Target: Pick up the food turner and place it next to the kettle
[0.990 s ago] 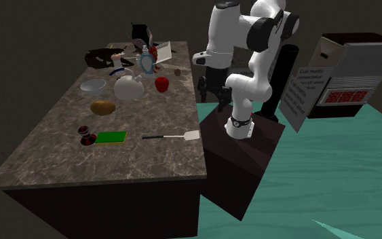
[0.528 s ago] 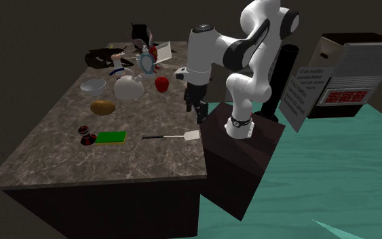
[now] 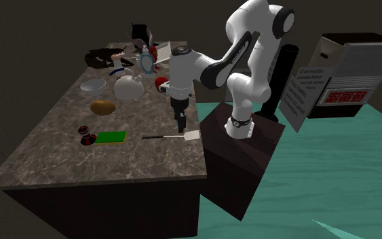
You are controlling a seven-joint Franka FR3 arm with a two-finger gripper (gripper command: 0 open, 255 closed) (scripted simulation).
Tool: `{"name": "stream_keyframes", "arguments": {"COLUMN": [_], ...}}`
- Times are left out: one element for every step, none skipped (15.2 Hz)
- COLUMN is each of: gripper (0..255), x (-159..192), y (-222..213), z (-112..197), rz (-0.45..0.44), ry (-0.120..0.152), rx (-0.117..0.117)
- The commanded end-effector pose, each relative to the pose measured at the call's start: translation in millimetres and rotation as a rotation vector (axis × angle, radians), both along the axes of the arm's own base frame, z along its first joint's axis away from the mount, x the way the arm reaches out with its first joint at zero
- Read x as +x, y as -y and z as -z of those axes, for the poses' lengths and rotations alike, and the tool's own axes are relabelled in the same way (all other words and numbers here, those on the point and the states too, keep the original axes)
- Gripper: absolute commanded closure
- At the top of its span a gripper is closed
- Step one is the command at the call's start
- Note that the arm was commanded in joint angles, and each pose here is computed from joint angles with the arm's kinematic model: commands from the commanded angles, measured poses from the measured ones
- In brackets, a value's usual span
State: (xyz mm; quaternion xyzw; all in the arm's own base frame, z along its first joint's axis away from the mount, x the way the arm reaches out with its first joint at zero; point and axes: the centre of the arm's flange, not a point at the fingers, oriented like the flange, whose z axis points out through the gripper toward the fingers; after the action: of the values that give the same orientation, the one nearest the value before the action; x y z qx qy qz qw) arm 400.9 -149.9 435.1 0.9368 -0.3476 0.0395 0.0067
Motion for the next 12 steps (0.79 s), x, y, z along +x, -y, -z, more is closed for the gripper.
{"name": "stream_keyframes", "arguments": {"gripper": [0,0,0,0,0,0,0,0,0,0,0,0], "x": [2,3,3,3,3,3,3,4,4,4,4,4], "y": [18,28,37,46,55,56,56,57,57,57,57,58], "z": [19,28,37,47,56,57,62,67,72,78,83,88], "rz": [0.062,0.093,0.123,0.153,0.183,0.186,0.186,0.186,0.186,0.186,0.186,0.186], "ry": [-0.005,-0.009,-0.012,-0.015,-0.019,-0.019,-0.019,-0.019,-0.019,-0.019,-0.019,-0.019], "rx": [-0.001,-0.001,-0.001,-0.001,-0.001,-0.001,-0.001,-0.001,-0.001,-0.001,-0.001,-0.001]}}
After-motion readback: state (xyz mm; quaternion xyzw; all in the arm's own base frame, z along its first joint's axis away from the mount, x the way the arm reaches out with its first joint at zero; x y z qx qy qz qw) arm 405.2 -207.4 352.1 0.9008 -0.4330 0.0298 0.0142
